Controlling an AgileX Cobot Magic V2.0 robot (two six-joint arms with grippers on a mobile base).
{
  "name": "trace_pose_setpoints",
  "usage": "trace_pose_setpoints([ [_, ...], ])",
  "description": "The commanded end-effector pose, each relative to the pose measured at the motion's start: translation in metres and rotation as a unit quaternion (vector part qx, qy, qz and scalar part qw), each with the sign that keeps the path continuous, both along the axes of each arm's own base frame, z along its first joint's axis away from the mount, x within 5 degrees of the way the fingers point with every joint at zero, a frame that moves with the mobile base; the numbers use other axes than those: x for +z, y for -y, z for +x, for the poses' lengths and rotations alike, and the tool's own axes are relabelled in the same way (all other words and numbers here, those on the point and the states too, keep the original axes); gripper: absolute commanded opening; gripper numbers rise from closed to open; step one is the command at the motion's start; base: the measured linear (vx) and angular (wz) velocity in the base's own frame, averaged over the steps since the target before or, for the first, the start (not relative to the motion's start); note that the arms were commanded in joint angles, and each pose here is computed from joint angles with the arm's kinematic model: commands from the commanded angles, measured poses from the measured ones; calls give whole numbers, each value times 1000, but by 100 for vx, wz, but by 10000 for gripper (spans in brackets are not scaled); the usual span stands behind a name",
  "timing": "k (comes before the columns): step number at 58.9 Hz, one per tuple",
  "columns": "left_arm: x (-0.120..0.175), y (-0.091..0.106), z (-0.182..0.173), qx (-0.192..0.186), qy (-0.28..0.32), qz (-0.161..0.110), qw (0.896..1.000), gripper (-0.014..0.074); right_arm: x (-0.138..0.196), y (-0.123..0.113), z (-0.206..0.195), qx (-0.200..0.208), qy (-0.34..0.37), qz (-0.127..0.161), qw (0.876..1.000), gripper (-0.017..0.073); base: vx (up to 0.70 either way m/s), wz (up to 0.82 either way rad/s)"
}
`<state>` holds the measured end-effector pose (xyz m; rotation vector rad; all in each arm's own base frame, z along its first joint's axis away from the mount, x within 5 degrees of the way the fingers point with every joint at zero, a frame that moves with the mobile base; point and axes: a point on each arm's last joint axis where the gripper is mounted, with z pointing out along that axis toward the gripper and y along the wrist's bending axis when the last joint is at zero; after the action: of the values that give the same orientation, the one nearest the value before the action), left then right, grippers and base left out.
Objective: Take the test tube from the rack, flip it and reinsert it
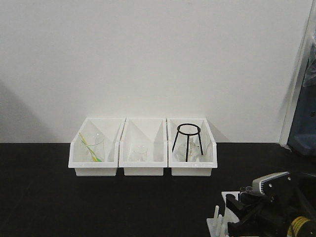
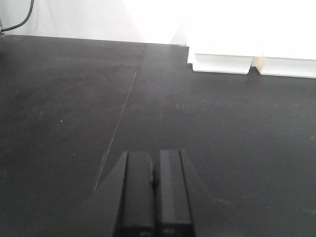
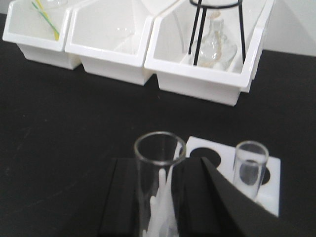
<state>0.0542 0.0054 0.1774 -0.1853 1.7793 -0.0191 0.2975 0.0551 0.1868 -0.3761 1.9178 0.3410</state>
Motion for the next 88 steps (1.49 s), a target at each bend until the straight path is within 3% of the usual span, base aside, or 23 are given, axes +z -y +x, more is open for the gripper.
trace_pose_setpoints([
  [1, 8, 1, 1, -6, 49, 2, 999, -6, 20, -3, 5, 12, 56, 29, 998, 69, 0, 0],
  [10, 8, 1, 1, -6, 49, 2, 999, -6, 21, -3, 5, 13, 59, 31, 998, 126, 0, 0],
  [27, 8, 1, 1, -6, 49, 2, 999, -6, 29, -4, 2, 21, 73, 30, 997, 438, 0, 0],
  [36, 8, 1, 1, -6, 49, 2, 999, -6, 57, -3, -8, 21, 119, 33, 992, 531, 0, 0],
  [60, 8, 1, 1, -6, 49, 2, 999, -6, 161, 16, -97, -51, 207, 47, 976, 516, 0, 0],
  [67, 8, 1, 1, -6, 49, 2, 999, -6, 176, 22, -124, -70, 221, 40, 972, 497, 0, 0],
  [88, 8, 1, 1, -6, 49, 2, 999, -6, 194, 24, -157, -66, 276, 32, 958, 458, 0, 0],
])
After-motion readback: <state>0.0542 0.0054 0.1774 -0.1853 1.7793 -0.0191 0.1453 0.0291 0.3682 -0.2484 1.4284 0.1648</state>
